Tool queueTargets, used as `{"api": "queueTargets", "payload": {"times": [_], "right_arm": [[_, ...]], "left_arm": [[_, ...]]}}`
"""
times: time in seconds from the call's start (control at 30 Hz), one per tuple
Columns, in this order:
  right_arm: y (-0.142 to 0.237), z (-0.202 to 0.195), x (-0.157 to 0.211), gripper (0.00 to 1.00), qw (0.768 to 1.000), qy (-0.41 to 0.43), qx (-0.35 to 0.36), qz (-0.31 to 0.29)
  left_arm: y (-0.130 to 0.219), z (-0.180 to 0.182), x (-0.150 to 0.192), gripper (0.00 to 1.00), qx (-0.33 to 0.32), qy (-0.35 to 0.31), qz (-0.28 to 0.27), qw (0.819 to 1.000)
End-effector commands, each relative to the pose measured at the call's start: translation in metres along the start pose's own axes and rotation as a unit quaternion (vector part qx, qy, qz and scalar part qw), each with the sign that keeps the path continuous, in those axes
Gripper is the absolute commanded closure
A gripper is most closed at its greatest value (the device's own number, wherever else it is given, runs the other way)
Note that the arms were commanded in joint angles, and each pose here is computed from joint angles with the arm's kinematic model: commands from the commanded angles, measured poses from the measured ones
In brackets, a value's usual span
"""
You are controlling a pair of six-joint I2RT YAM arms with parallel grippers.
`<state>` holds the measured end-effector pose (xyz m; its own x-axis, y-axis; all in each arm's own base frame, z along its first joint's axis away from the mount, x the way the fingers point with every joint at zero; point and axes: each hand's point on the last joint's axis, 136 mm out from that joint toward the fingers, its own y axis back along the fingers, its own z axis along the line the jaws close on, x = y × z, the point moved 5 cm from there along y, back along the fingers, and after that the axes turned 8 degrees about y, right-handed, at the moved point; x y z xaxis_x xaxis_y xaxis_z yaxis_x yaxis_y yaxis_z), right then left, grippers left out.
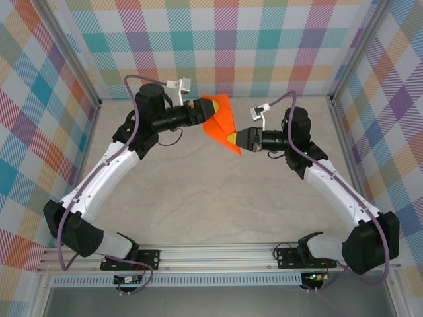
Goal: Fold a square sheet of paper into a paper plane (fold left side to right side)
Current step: Turn over the paper at the center of the table.
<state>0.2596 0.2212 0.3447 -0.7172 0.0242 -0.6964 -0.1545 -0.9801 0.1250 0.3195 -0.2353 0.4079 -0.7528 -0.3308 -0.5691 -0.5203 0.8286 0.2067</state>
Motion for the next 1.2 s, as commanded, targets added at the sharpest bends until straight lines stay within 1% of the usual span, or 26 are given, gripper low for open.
{"api": "queueTargets", "payload": {"times": [0.0, 0.1, 0.17, 0.2, 0.27, 0.3, 0.33, 0.37, 0.43, 0.47, 0.53, 0.63, 0.7, 0.73, 0.83, 1.03, 1.17], "right_arm": [[0.008, -0.008, 0.013, 0.83, 0.996, 0.028, 0.08, 0.04], [0.014, -0.025, 0.026, 0.84, 0.982, 0.035, 0.166, 0.084], [0.018, -0.036, 0.036, 0.84, 0.962, 0.049, 0.238, 0.123], [0.019, -0.042, 0.041, 0.84, 0.945, 0.064, 0.285, 0.147], [0.022, -0.053, 0.053, 0.84, 0.899, 0.099, 0.375, 0.203], [0.022, -0.058, 0.06, 0.84, 0.867, 0.122, 0.422, 0.236], [0.023, -0.064, 0.065, 0.84, 0.83, 0.141, 0.469, 0.265], [0.022, -0.068, 0.07, 0.84, 0.802, 0.153, 0.499, 0.291], [0.022, -0.078, 0.077, 0.83, 0.716, 0.191, 0.581, 0.336], [0.02, -0.081, 0.081, 0.83, 0.676, 0.212, 0.609, 0.355], [0.015, -0.088, 0.086, 0.82, 0.587, 0.256, 0.668, 0.378], [0.001, -0.099, 0.099, 0.81, 0.481, 0.299, 0.708, 0.423], [-0.011, -0.109, 0.111, 0.83, 0.426, 0.318, 0.719, 0.447], [-0.019, -0.115, 0.117, 0.84, 0.404, 0.327, 0.721, 0.458], [-0.038, -0.133, 0.138, 0.86, 0.369, 0.333, 0.724, 0.478], [-0.065, -0.159, 0.176, 0.86, 0.334, 0.345, 0.714, 0.509], [-0.075, -0.169, 0.198, 0.85, 0.321, 0.354, 0.702, 0.529]], "left_arm": [[0.037, 0.011, 0.002, 0.3, -0.088, -0.043, -0.033, 0.995], [0.064, 0.023, 0.005, 0.25, -0.159, -0.066, -0.068, 0.983], [0.086, 0.029, 0.007, 0.24, -0.199, -0.078, -0.104, 0.971], [0.098, 0.032, 0.009, 0.24, -0.217, -0.082, -0.126, 0.964], [0.123, 0.034, 0.011, 0.23, -0.24, -0.093, -0.17, 0.951], [0.134, 0.036, 0.014, 0.23, -0.252, -0.096, -0.188, 0.944], [0.144, 0.038, 0.016, 0.23, -0.265, -0.097, -0.206, 0.937], [0.153, 0.04, 0.017, 0.23, -0.274, -0.098, -0.221, 0.931], [0.171, 0.045, 0.022, 0.23, -0.299, -0.097, -0.249, 0.916], [0.177, 0.047, 0.024, 0.23, -0.307, -0.095, -0.26, 0.911], [0.189, 0.05, 0.028, 0.23, -0.318, -0.091, -0.277, 0.902], [0.196, 0.053, 0.032, 0.23, -0.321, -0.085, -0.289, 0.898], [0.197, 0.053, 0.034, 0.22, -0.32, -0.084, -0.288, 0.899], [0.197, 0.054, 0.034, 0.22, -0.322, -0.083, -0.287, 0.899], [0.196, 0.055, 0.035, 0.22, -0.321, -0.082, -0.284, 0.9], [0.194, 0.056, 0.037, 0.22, -0.321, -0.08, -0.276, 0.902], [0.192, 0.057, 0.038, 0.22, -0.319, -0.076, -0.275, 0.904]]}}
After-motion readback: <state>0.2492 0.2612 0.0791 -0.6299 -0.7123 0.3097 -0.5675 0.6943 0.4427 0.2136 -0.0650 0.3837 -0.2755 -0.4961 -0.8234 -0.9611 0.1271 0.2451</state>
